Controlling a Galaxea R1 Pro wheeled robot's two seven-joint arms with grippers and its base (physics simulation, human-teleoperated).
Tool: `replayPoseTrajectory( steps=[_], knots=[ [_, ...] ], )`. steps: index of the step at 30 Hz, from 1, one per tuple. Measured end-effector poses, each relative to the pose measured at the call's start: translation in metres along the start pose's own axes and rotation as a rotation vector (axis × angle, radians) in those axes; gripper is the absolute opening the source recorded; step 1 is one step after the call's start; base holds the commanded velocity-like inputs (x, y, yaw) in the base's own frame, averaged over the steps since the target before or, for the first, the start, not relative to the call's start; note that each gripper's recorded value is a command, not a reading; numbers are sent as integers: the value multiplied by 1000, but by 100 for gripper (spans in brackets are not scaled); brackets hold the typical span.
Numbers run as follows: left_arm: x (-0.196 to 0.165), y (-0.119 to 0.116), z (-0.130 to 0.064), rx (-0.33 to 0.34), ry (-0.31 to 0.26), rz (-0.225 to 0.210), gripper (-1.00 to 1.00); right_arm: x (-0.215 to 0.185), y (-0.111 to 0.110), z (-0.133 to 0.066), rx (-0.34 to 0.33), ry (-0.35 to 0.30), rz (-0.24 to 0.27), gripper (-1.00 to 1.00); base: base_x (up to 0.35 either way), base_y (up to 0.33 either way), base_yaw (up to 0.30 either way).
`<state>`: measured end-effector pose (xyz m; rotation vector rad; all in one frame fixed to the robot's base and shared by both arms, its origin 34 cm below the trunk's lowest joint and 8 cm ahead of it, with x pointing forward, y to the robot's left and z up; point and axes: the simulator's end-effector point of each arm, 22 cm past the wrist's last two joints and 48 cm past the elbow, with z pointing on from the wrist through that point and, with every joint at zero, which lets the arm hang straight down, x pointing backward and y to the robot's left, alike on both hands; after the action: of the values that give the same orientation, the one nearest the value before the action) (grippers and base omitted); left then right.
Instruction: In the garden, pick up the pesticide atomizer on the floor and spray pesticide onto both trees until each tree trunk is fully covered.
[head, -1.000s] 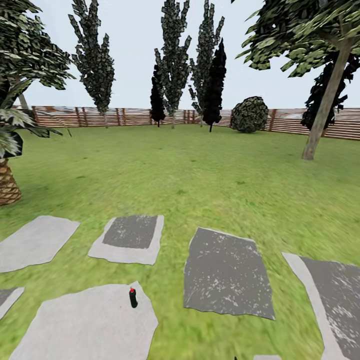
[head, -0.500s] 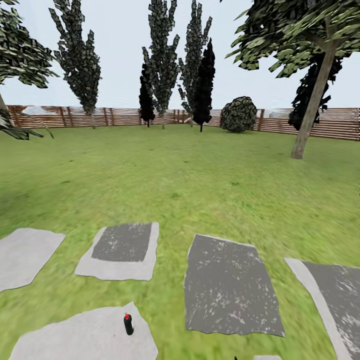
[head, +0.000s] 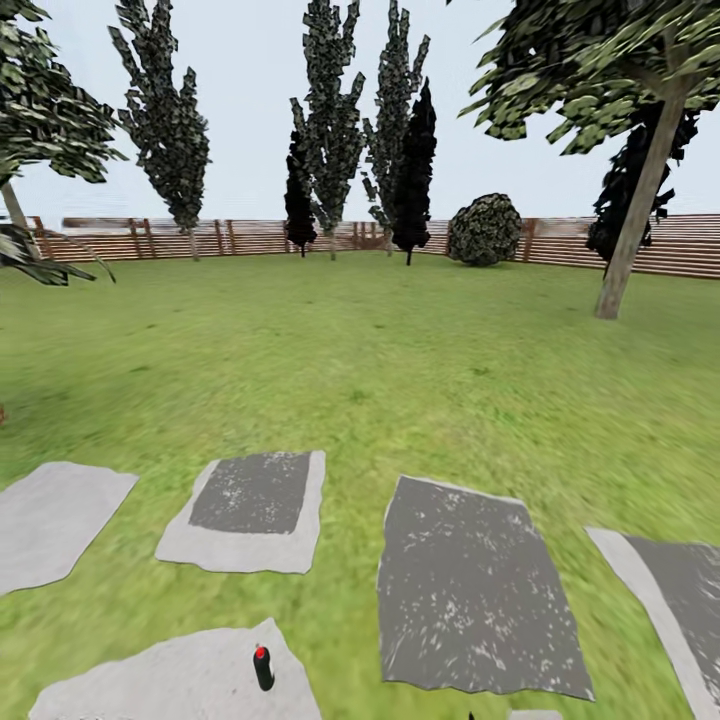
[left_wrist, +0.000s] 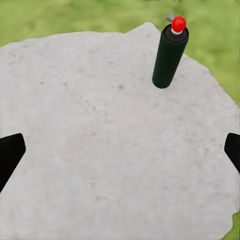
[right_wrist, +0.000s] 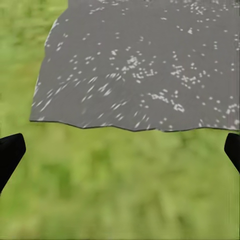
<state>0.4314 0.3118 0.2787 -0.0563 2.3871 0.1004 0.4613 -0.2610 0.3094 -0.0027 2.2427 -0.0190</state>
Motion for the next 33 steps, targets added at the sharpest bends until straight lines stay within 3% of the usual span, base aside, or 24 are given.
replayPoseTrajectory(
  steps=[21, 33],
  knots=[
    [0, 1, 0, -1, 0, 1, 100, -1, 0, 0, 0, -2, 0, 100, 181, -223, 273],
    [-3, 5, 1, -15, -6, -11, 100, -1, -1, 0, 2, -3, 1, 100, 50, -269, 276]
  ],
)
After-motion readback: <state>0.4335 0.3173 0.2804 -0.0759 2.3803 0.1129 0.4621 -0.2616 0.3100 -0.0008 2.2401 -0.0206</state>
